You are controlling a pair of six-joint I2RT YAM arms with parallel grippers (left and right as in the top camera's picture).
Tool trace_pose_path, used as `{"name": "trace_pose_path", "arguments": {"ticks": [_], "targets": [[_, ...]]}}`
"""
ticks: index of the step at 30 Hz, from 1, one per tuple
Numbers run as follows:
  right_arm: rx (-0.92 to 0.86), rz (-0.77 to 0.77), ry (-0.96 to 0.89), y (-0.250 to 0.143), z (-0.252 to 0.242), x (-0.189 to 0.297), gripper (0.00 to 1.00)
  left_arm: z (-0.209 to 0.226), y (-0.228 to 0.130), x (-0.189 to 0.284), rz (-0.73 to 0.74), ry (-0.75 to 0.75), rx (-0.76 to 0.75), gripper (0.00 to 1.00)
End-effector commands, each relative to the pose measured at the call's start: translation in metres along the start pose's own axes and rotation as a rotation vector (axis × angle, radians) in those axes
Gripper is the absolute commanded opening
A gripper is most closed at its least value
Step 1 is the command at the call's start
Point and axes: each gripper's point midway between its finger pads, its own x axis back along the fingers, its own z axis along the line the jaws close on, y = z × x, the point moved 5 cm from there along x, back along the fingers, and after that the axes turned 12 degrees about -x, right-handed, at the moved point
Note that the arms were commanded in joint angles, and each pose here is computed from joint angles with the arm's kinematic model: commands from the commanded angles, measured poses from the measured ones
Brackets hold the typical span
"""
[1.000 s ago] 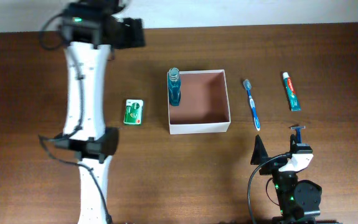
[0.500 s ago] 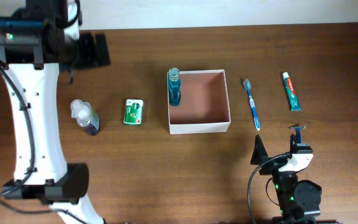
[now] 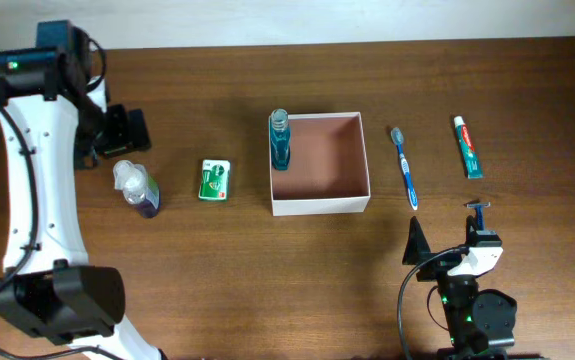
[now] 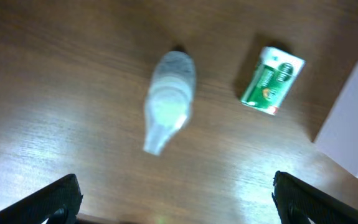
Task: Pack container
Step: 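Raise the left gripper and move it toward the soap pump bottle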
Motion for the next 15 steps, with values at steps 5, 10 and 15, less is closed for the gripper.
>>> {"name": "trace_pose_path", "arguments": {"ticks": [5, 10, 15], "targets": [[0.003, 0.006, 0.007, -0.002, 0.001, 0.000, 0.98, 0.014, -0.004, -0.029, 0.036, 0.004, -0.089, 0.99], [0.003, 0.006, 0.007, -0.002, 0.001, 0.000, 0.98, 0.010, -0.001, -0.058, 0.034, -0.028, -0.167, 0.99], [0.003, 0.006, 0.007, -0.002, 0.001, 0.000, 0.98, 0.011, 0.001, -0.074, 0.030, -0.015, -0.203, 0.99]]}}
